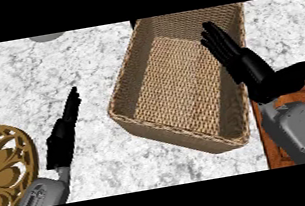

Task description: Pick the squash from the cutting board and place it in the basket

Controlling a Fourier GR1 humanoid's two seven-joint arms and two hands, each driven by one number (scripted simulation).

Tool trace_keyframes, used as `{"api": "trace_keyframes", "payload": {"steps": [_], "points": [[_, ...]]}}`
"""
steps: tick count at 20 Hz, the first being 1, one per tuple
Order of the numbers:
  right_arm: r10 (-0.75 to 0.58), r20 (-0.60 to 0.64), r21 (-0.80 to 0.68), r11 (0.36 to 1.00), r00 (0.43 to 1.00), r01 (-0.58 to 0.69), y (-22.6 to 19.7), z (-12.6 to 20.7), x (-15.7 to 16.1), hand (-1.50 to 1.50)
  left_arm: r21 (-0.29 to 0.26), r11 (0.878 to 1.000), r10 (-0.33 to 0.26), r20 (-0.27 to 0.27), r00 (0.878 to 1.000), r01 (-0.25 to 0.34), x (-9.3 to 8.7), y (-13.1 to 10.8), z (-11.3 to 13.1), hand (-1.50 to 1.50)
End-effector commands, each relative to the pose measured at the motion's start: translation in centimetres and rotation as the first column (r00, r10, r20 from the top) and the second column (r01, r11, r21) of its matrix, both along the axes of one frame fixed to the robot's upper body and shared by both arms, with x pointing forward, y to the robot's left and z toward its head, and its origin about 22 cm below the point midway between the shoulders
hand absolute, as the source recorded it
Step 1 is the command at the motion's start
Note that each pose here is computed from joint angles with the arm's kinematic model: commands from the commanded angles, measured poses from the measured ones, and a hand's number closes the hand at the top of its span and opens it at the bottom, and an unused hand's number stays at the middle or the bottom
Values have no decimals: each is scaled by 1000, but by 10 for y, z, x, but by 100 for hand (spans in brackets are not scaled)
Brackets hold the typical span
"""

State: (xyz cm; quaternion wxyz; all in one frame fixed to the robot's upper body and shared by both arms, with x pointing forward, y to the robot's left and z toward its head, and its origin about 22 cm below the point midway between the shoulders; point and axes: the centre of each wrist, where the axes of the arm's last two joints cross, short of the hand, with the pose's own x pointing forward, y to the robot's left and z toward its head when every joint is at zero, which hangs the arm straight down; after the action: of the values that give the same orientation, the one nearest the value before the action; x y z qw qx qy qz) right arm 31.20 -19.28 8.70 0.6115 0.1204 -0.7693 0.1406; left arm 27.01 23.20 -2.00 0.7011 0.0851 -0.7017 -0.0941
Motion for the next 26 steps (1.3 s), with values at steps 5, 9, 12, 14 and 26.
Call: {"api": "trace_keyframes", "payload": {"steps": [5,9,12,14,26], "points": [[131,-5,-71,989,991,-131,-155,-4,-28,150,71,991,-124,139,983,115,13,20,47,0],[451,138,27,888,882,-459,-146,-19,-63,150,25,991,-132,96,987,130,13,28,50,0],[407,181,-139,912,896,-386,-162,-40,-105,-150,32,987,-160,100,982,157,8,43,57,0],[301,224,-253,936,927,-243,-167,-40,-121,-150,7,988,-153,92,984,153,5,37,74,0],[93,362,-794,552,927,254,-255,116,-128,-150,20,984,-177,90,980,176,1,38,61,0]]}}
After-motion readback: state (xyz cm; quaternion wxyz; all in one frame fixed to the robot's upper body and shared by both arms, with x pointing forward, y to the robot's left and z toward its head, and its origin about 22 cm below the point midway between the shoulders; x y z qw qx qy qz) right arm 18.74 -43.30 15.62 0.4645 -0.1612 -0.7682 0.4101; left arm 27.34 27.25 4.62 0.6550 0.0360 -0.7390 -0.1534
